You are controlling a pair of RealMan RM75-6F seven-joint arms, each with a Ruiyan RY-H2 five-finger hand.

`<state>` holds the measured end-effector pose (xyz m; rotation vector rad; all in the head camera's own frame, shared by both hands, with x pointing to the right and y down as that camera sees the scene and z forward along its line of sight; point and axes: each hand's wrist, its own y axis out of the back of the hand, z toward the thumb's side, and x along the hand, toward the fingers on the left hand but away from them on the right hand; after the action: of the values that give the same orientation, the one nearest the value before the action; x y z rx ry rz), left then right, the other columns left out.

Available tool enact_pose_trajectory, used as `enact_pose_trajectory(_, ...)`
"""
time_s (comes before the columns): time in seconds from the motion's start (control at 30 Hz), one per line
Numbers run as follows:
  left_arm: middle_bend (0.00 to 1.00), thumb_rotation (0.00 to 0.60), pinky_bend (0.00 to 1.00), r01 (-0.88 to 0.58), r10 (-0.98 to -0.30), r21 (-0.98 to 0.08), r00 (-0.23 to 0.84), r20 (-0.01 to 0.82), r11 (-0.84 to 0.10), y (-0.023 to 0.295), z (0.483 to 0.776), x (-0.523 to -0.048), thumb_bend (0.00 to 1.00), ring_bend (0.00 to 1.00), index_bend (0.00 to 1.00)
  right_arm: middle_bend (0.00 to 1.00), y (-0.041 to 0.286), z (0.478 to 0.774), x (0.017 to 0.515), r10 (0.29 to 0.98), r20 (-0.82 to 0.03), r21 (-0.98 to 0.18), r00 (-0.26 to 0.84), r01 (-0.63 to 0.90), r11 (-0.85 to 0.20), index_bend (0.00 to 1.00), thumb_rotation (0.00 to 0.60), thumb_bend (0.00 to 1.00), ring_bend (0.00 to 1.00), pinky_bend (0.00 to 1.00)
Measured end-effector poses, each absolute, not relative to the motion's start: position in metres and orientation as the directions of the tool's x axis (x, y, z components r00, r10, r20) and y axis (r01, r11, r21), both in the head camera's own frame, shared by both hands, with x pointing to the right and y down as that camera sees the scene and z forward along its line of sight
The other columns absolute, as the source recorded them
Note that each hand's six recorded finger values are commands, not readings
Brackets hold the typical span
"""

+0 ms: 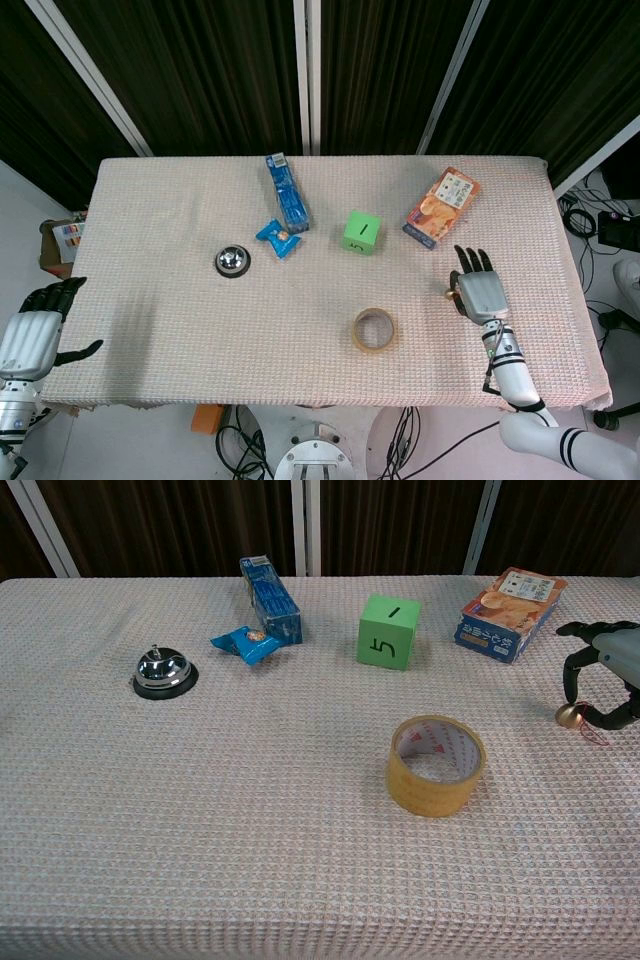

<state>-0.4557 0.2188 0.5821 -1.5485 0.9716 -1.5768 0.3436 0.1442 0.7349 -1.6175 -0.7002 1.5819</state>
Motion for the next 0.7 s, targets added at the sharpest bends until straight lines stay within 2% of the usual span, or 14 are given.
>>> enact_pose_trajectory(0.7,0.12,0.493,0.18,-0.018,-0.880,-0.881,-0.035,0.473,-0.473,0.2203,0.5839,-0.4577,0.13,0.13,0.11,0.04,0.1433,0.7348,0.3451,0.826,-0.558,-0.827,0.072,-0.123,-0.548,0.59,0.600,0.35,0.00,0.00)
